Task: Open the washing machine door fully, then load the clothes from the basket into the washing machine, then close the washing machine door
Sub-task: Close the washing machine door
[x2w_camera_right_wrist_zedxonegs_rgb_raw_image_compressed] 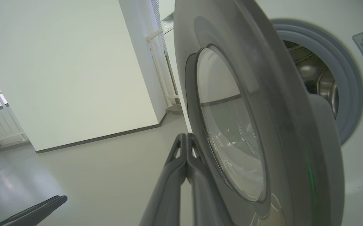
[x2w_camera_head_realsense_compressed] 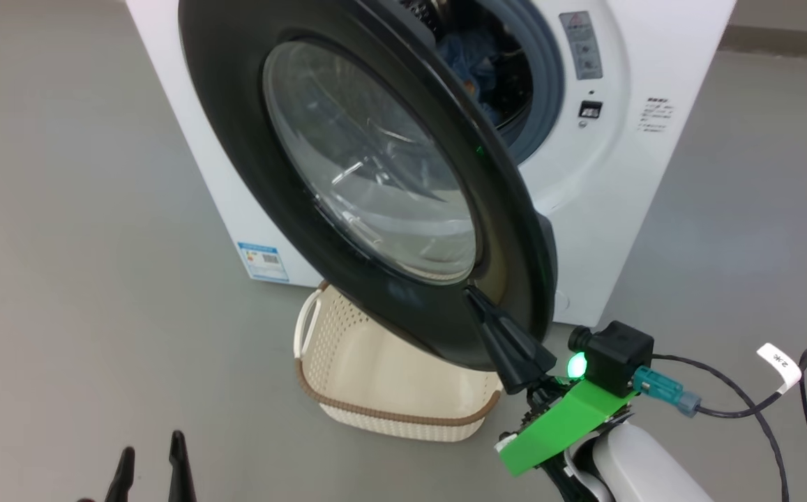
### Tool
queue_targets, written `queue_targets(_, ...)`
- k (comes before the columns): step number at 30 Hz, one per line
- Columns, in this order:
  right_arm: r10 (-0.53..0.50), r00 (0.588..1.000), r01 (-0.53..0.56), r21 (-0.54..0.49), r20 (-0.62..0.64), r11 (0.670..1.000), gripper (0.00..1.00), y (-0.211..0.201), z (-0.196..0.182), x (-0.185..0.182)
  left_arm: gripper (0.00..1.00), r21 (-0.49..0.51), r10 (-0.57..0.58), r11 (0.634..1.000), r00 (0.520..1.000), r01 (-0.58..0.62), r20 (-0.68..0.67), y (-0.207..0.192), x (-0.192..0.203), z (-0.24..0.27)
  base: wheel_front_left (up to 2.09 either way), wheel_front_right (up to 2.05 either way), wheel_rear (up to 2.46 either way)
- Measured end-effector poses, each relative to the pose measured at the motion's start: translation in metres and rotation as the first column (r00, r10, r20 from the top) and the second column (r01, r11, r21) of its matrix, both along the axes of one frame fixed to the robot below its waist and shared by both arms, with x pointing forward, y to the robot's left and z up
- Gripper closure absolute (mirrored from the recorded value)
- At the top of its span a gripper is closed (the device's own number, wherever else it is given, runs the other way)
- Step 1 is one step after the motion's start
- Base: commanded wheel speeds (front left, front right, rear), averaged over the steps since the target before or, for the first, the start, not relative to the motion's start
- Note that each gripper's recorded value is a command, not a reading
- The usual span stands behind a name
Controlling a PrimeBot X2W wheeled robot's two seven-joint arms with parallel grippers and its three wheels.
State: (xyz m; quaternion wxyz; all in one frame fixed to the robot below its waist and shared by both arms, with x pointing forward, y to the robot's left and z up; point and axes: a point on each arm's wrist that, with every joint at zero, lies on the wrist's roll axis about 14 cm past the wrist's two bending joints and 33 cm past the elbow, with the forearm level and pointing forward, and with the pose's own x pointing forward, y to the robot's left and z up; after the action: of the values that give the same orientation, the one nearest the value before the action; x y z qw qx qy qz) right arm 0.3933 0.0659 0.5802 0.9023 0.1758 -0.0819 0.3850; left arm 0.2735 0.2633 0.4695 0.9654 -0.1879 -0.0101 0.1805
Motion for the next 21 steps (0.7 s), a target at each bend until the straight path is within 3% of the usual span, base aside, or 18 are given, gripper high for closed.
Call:
queue_targets(12, -0.024, 0.998, 0.023, -0.022, -0.058, 0.999, 1.00, -0.003, -0.029, 0.039, 0.00, -0.008, 0.033, 0.999, 0.998, -0.034, -0.046, 0.007, 0.009, -0.009, 0.00, 0.00, 0.00)
queue_targets(21, -0.077, 0.996, 0.075, -0.027, -0.047, 0.997, 1.00, -0.020, -0.029, 0.059, 0.00, -0.011, 0.004, 1.000, 0.999, -0.005, -0.052, 0.001, 0.025, -0.011, 0.00, 0.00, 0.00)
